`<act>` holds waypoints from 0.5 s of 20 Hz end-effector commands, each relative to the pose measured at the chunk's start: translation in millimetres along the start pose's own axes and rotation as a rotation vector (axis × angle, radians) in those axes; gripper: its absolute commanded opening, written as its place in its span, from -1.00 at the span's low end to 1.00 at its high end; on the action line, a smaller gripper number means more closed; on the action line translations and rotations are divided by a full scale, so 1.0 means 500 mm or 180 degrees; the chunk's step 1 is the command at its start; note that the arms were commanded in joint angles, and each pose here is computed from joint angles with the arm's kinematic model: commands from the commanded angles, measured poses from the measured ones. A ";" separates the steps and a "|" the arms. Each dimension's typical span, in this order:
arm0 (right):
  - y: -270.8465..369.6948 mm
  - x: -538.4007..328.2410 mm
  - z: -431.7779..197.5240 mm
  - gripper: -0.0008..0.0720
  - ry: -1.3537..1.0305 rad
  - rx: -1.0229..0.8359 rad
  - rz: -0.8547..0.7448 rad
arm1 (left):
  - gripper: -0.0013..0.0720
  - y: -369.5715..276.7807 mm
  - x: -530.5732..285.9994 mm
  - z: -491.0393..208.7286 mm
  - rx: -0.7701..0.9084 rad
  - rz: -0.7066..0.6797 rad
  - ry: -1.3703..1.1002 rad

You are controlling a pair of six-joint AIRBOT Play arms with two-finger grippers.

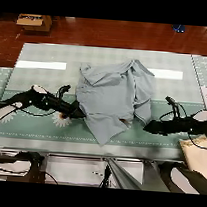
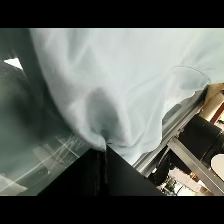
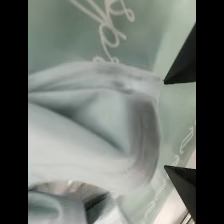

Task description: Fold the shirts.

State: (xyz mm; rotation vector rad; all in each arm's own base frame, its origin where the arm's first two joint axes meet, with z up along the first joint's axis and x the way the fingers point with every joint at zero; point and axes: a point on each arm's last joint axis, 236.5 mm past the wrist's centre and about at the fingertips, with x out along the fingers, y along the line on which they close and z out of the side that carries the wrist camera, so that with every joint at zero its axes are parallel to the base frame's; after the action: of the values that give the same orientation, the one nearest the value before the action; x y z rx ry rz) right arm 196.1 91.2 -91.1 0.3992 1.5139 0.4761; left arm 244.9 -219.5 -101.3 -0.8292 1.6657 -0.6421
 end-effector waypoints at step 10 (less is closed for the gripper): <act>-0.034 -0.048 0.096 0.66 -0.0316 -0.0100 -0.0786 | -0.92 0.002 -0.009 0.006 0.0025 -0.0025 -0.0033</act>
State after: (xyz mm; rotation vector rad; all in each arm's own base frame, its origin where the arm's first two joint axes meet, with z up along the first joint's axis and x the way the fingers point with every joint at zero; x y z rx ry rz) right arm 227.6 56.4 -89.0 0.1544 1.4975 0.2758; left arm 245.6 -217.7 -100.4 -0.8298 1.6605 -0.6491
